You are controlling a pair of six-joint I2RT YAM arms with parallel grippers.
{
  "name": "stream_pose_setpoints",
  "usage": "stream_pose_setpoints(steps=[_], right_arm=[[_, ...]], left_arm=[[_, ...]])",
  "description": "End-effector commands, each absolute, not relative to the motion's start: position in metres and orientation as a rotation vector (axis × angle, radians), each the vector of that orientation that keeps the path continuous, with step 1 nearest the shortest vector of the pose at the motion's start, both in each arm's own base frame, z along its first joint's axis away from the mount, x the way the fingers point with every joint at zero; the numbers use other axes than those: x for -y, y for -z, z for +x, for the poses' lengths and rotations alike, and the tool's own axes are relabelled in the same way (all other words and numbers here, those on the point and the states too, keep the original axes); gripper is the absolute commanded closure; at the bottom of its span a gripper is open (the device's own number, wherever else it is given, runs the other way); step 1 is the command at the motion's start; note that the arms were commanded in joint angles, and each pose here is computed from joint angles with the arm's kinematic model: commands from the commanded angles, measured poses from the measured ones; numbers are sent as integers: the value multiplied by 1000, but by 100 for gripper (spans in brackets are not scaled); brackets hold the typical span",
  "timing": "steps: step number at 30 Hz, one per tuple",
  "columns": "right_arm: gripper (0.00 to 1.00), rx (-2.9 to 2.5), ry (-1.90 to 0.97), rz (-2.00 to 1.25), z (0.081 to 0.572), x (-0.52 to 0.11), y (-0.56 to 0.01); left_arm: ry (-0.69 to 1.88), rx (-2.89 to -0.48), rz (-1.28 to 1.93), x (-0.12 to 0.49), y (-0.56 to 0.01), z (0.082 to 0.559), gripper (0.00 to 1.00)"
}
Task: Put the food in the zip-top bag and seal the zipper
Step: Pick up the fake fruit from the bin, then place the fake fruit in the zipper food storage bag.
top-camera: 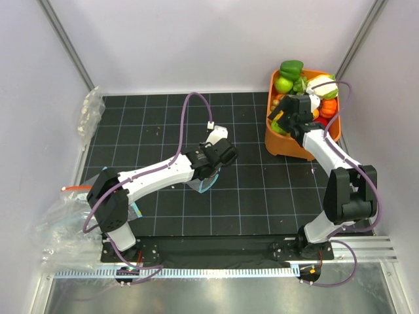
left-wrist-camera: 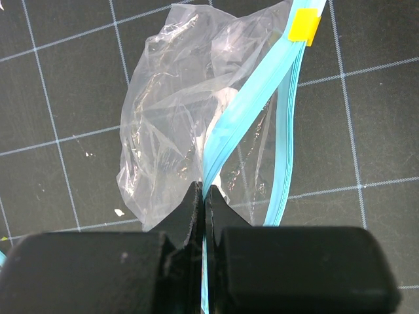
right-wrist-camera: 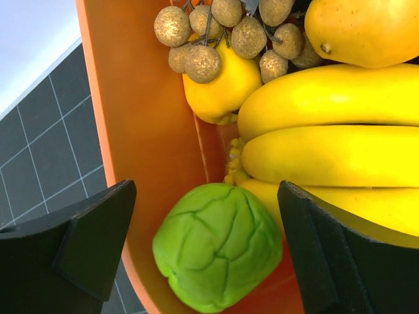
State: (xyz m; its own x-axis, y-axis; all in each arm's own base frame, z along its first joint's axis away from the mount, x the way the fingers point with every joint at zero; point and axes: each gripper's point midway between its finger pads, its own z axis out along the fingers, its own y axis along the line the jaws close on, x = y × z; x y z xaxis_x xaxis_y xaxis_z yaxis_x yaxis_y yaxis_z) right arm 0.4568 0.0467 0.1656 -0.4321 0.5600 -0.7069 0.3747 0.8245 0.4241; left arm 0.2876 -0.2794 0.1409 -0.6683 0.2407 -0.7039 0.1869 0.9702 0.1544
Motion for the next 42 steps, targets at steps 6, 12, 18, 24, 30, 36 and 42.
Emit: stream_pose_setpoints(steps=[6, 12, 18, 24, 30, 36, 42], right_arm=[[35, -1977, -386, 713, 442, -52, -192], [41, -1853, -414, 694, 422, -47, -249], [45, -1743, -478, 636, 404, -50, -281], [51, -1783, -673, 465, 380, -91, -278], [53, -1812, -835, 259, 341, -157, -246], [53, -1821, -991, 41, 305, -229, -229], [53, -1800, -1119, -75, 293, -265, -222]], left_arm=[[-34, -2273, 252, 280, -161, 291, 99], [-37, -2271, 251, 279, -161, 291, 100], [-10, -2280, 254, 282, -161, 290, 100], [61, -2324, 240, 283, -157, 290, 100], [199, -2350, 214, 286, -159, 290, 100], [285, -2360, 183, 287, -159, 290, 100], [336, -2367, 167, 289, -160, 289, 100]])
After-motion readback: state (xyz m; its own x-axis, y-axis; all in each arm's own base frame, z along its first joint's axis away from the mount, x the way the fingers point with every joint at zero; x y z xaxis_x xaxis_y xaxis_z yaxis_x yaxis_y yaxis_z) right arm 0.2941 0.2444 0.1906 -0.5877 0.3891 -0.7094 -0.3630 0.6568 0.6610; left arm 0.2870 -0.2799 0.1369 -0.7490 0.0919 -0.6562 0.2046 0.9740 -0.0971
